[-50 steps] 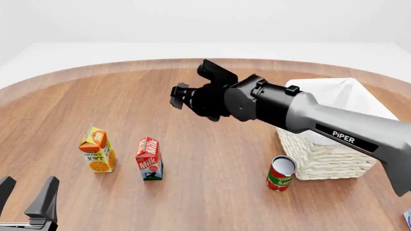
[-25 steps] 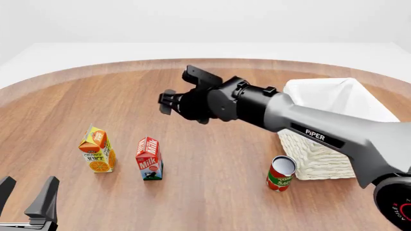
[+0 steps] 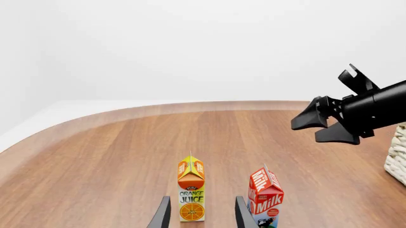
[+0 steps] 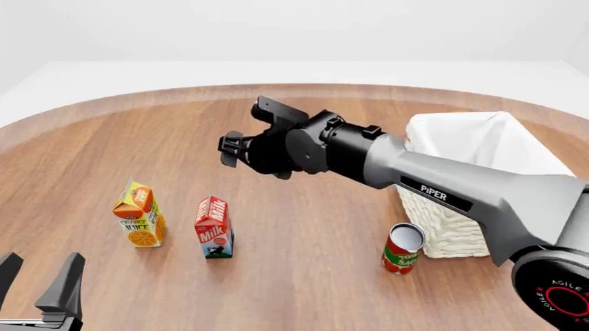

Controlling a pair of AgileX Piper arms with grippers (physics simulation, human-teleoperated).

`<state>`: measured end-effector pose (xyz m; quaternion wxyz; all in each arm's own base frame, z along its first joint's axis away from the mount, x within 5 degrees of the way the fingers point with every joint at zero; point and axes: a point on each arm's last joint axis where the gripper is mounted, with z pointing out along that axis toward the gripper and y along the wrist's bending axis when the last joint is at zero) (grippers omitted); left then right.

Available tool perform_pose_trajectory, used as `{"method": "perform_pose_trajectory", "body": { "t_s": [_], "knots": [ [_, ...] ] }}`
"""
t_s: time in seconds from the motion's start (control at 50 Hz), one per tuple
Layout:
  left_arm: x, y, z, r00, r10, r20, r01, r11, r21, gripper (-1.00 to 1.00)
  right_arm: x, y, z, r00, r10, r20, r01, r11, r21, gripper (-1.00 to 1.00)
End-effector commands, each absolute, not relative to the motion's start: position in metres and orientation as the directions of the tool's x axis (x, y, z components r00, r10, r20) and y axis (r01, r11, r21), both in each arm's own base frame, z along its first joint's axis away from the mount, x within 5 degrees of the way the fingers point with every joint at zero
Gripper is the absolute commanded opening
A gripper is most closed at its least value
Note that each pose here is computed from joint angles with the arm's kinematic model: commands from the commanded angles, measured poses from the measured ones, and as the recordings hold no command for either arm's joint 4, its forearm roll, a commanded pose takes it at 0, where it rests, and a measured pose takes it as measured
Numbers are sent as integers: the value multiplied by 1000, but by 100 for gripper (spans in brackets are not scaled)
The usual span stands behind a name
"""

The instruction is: Pick the milk and place it in the basket.

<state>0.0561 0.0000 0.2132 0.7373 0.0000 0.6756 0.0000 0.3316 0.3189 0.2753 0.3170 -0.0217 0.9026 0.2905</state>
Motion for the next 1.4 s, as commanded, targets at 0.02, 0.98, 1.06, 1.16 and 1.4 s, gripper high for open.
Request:
{"method": "perform_pose_trajectory", "body": {
  "t_s": [0.02, 0.98, 1.06, 1.16, 1.4],
  "knots": [
    [56, 0, 213, 87, 0, -996, 0, 1000, 0, 100, 336, 319, 271, -800, 147, -582, -216, 834, 508, 100],
    [56, 0, 213, 87, 0, -996, 0, 1000, 0, 100, 334, 343, 236, -829, 152, -539, -191, 827, 528, 100],
    [56, 0, 213, 87, 0, -996, 0, 1000, 0, 100, 334, 344, 235, -830, 154, -536, -189, 827, 529, 100],
    [56, 0, 213, 87, 0, -996, 0, 1000, 0, 100, 334, 344, 232, -832, 156, -532, -184, 828, 530, 100],
    [56, 0, 213, 87, 0, -996, 0, 1000, 0, 100, 330, 350, 222, -842, 153, -518, -178, 828, 532, 100]
  ]
}}
